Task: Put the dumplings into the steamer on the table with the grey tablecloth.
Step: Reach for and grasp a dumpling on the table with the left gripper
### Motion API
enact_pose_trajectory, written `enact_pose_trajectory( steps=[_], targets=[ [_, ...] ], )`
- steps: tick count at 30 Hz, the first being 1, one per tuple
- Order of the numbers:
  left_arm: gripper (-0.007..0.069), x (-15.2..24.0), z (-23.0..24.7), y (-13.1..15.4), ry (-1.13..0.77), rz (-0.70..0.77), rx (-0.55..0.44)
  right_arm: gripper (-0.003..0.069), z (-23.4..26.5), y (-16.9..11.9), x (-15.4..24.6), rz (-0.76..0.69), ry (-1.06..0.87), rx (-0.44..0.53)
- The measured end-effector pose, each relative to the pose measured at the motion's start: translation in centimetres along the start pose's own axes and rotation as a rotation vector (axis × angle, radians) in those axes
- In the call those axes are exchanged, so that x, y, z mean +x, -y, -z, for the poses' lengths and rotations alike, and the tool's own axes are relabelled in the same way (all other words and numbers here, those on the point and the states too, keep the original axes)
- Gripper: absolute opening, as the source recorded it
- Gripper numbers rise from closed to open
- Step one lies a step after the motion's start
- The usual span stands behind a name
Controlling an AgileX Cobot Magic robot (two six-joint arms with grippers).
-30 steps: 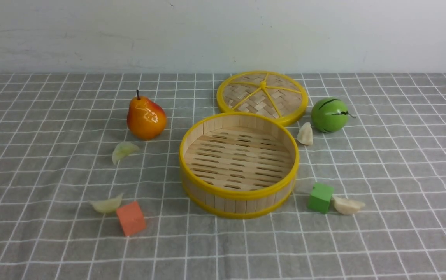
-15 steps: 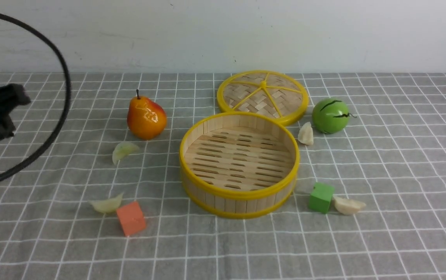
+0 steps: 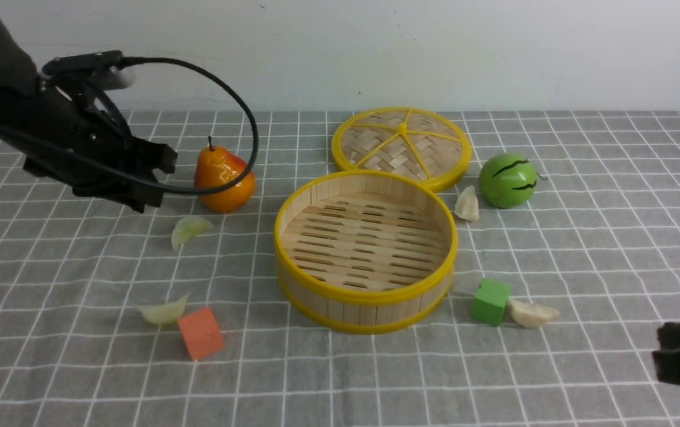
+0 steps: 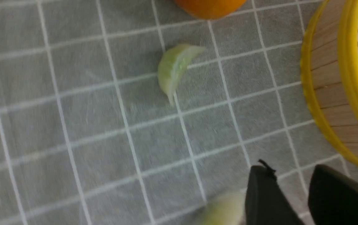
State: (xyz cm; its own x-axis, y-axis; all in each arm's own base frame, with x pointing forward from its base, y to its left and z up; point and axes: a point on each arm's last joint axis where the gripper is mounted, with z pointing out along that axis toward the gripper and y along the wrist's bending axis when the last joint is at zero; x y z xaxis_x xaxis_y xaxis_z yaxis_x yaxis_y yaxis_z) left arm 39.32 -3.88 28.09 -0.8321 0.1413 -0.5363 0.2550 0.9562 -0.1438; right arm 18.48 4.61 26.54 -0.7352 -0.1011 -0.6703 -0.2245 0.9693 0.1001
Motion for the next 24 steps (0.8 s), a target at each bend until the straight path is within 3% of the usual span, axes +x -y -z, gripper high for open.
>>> enact_pose_trajectory(
  steps=[4, 11, 18, 20, 21, 22, 24],
  targets=[
    [0.0394, -1.3, -3.8, -1.1, -0.022, -0.183, 0.001, -0.0021, -1.6, -0.9, 0.1, 0.01, -0.057, -0.067],
    [0.0446, -1.8, -9.0, -2.7, -0.019, -0.296, -0.04, -0.0019, -2.0, -1.4, 0.0, 0.031, -0.055, -0.11],
    [0.0386, -0.8, -13.4, -3.9, -0.024, -0.322, -0.059, -0.0015, -2.0, -1.4, -0.2, 0.04, -0.037, -0.109],
    [0.0289, -0.5, -14.2, -4.0, -0.038, -0.311, -0.048, -0.0016, -2.0, -1.4, -0.2, 0.04, -0.032, -0.108],
    [0.028, -0.5, -14.2, -4.0, -0.037, -0.311, -0.049, -0.0016, -2.0, -1.4, -0.2, 0.04, -0.032, -0.108],
    [0.0201, -0.5, -14.2, -3.9, -0.037, -0.301, -0.045, -0.0016, -2.0, -1.4, -0.3, 0.042, -0.03, -0.107],
    [0.0176, -0.6, -14.1, -3.9, -0.034, -0.272, -0.038, -0.0015, -2.0, -1.4, -0.3, 0.042, -0.029, -0.107]
  ],
)
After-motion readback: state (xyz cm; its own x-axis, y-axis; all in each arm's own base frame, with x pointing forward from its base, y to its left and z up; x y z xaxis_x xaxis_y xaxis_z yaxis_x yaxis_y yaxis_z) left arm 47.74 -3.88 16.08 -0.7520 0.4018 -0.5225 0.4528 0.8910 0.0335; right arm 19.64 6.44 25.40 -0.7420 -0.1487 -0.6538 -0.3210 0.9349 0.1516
